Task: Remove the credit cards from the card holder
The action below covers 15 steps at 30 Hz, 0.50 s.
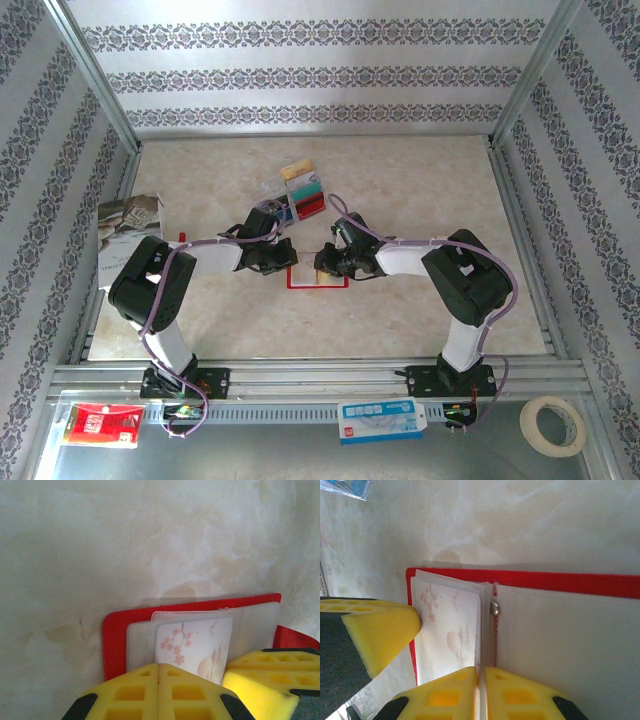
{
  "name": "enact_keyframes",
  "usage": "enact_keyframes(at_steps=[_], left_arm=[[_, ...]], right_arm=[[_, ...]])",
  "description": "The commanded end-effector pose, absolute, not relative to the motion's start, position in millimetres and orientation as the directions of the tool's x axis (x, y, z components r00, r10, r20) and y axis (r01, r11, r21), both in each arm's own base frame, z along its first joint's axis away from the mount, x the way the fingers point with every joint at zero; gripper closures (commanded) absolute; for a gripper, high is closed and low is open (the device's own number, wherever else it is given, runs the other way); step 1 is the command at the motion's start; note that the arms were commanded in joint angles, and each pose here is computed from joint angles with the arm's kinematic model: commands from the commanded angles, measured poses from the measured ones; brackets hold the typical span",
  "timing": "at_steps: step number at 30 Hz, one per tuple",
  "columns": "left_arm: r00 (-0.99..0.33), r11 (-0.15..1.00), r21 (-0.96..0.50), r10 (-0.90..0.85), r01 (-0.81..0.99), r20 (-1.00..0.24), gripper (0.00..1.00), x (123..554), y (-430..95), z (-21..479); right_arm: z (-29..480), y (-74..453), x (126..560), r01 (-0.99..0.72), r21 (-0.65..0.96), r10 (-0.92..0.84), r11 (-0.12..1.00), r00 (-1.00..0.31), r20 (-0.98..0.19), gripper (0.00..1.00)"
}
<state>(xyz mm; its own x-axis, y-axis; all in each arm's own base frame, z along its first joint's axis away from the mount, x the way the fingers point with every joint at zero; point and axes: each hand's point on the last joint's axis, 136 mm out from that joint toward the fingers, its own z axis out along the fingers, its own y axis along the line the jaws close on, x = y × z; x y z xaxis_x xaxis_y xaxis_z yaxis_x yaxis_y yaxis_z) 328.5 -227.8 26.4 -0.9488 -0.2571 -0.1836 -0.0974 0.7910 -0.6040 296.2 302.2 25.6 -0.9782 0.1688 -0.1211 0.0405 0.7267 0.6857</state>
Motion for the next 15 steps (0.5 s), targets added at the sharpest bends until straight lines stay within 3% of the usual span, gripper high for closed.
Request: enact_keyframes(at_steps=[1, 15], left_arm=[[-0.96, 0.845, -0.517, -0.243, -0.138, -0.141, 0.95, 312, -215, -3], [-0.963, 0.833, -0.535, -0.241, -0.141, -0.122, 0.93, 309, -218, -7]], right_arm=[[24, 301, 297, 0.057, 0.697, 0.179, 0.714, -0.979, -0.103, 0.86], [23, 312, 296, 0.037, 0.735, 0.146, 0.677, -0.986, -0.084, 0.84]])
